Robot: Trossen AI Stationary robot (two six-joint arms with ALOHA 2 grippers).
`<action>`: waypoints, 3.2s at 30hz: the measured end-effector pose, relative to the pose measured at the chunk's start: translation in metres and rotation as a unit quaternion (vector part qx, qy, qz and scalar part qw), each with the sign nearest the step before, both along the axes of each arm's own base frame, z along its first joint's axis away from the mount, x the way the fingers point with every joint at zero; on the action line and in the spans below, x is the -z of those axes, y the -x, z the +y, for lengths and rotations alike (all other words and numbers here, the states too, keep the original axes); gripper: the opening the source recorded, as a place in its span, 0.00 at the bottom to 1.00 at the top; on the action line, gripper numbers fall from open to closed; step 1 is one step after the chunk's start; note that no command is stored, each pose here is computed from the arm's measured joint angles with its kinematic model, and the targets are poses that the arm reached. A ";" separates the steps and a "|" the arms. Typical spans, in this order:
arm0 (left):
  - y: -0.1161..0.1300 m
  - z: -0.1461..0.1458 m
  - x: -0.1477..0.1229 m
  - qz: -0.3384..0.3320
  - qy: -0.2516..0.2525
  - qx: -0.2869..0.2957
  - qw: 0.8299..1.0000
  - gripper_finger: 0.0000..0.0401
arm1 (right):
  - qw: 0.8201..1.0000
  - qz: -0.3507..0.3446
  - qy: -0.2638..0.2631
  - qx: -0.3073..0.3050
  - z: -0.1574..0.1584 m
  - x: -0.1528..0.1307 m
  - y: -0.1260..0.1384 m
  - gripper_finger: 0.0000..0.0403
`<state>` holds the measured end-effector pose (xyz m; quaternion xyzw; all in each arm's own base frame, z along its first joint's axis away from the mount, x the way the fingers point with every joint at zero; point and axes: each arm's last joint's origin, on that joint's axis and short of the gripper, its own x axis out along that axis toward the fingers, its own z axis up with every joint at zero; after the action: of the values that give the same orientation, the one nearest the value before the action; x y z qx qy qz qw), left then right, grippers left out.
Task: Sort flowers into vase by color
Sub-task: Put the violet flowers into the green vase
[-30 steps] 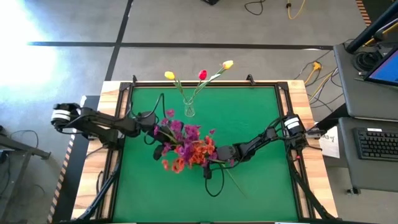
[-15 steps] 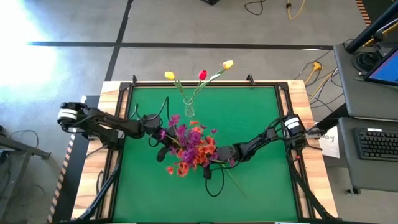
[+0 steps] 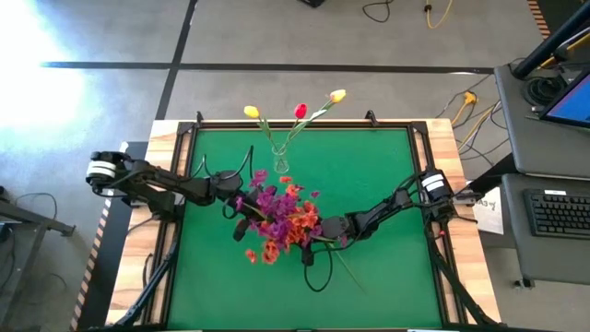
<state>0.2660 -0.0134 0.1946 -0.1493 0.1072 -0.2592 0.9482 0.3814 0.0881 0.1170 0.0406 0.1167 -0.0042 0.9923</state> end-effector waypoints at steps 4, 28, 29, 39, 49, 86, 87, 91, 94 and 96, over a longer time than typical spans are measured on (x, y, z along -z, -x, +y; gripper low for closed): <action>0.001 0.000 -0.002 -0.010 -0.007 0.001 1.000 0.00 | 1.000 0.000 -0.001 0.001 0.000 0.000 0.000 0.29; 0.028 -0.001 -0.035 -0.022 0.004 0.028 0.999 0.59 | 1.000 0.003 -0.003 0.002 0.000 0.001 0.000 0.29; 0.030 0.000 -0.036 -0.020 0.002 0.025 0.999 0.59 | 1.000 0.003 -0.003 0.002 0.000 0.001 0.000 0.29; 0.032 0.004 -0.041 -0.041 -0.037 -0.037 0.998 0.41 | 1.000 0.001 -0.004 0.002 0.000 0.000 0.000 0.29; 0.020 0.003 -0.032 -0.059 -0.035 -0.016 0.997 0.13 | 1.000 0.001 -0.005 0.002 0.000 0.000 0.000 0.29; 0.012 -0.004 -0.018 -0.032 -0.025 0.012 0.999 0.22 | 1.000 0.002 -0.009 0.004 0.000 0.001 0.000 0.29; 0.012 -0.004 -0.018 -0.032 -0.024 0.012 0.999 0.25 | 1.000 0.002 -0.009 0.004 0.000 0.001 0.000 0.29; 0.012 -0.004 -0.018 -0.031 -0.023 0.012 0.999 0.34 | 1.000 0.002 -0.009 0.004 0.000 0.001 0.000 0.29; 0.012 -0.004 -0.018 -0.028 -0.019 0.018 0.999 0.38 | 1.000 0.002 -0.008 0.004 0.000 0.001 0.000 0.29; 0.012 -0.004 -0.017 -0.027 -0.018 0.027 0.999 0.39 | 1.000 0.003 -0.007 0.003 0.000 0.001 0.000 0.29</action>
<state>0.2537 -0.0177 0.2121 -0.1223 0.0902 -0.2871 0.9458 0.3811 0.0880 0.1161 0.0482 0.1192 -0.0063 0.9917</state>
